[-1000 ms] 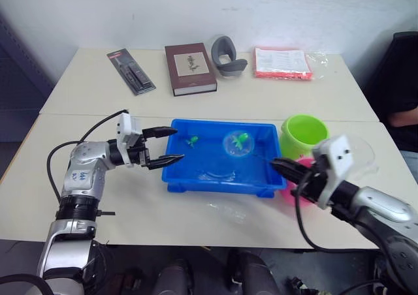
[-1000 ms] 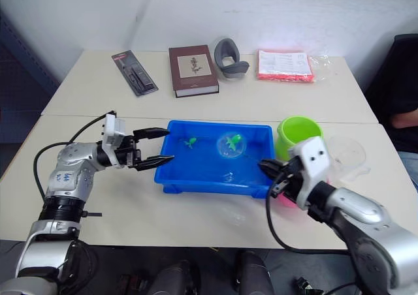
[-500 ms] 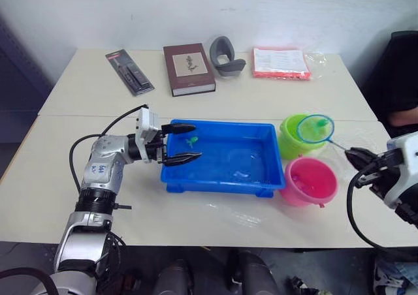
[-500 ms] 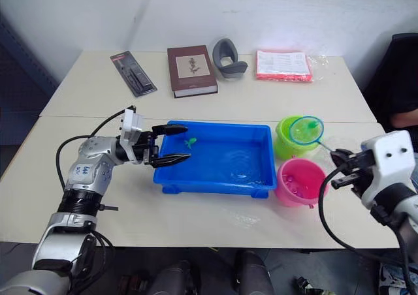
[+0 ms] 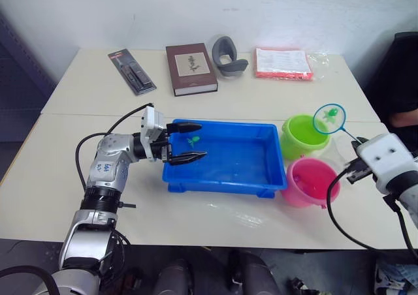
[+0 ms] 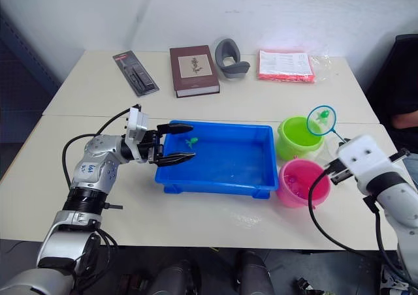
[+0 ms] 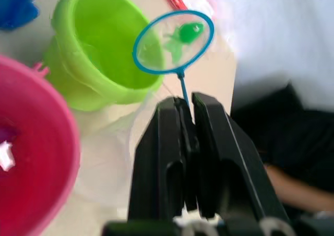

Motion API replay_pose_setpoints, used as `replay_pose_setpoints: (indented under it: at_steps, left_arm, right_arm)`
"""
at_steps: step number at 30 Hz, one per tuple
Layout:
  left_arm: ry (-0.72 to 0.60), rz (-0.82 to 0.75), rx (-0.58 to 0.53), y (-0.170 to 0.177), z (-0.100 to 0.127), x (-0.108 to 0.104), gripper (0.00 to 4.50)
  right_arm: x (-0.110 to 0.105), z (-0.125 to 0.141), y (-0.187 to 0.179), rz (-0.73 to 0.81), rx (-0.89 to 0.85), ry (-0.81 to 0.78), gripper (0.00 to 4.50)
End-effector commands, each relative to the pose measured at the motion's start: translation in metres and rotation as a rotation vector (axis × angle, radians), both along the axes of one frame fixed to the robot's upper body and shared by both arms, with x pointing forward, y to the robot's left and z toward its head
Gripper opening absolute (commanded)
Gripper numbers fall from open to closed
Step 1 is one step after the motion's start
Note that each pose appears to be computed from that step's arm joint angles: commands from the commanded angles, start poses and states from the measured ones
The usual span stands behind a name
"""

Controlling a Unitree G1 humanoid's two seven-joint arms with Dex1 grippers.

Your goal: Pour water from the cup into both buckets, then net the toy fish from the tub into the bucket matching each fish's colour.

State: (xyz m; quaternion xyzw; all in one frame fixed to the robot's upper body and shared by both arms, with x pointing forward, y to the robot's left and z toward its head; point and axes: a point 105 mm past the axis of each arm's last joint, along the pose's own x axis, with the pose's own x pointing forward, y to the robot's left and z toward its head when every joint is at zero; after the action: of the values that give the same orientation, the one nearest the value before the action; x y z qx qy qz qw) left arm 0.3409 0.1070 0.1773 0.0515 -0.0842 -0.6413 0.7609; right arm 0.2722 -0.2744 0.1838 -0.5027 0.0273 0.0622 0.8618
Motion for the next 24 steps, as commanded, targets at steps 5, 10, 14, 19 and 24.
replay_pose_setpoints:
  at_steps: [5,10,14,19,24]
  left_arm:
    - [-0.042,0.017,-0.033,0.001,0.014,-0.001,4.44]
    - [-0.041,0.030,-0.034,0.005,0.014,-0.001,4.44]
    - [-0.029,0.062,-0.029,0.017,0.010,-0.001,4.44]
    - [-0.011,0.151,0.009,0.050,0.003,0.001,4.44]
    - [0.016,0.246,0.051,0.083,-0.009,0.002,4.44]
  right_arm:
    - [0.002,0.007,0.001,0.074,-0.359,-0.153,0.00]
    - [0.004,0.027,0.002,0.081,-0.349,-0.252,0.00]
    - [0.007,0.031,0.020,0.153,0.187,-0.208,0.00]
    - [-0.004,0.036,0.093,0.489,0.700,0.090,0.00]
    - [0.006,-0.002,0.138,0.444,0.814,0.496,0.00]
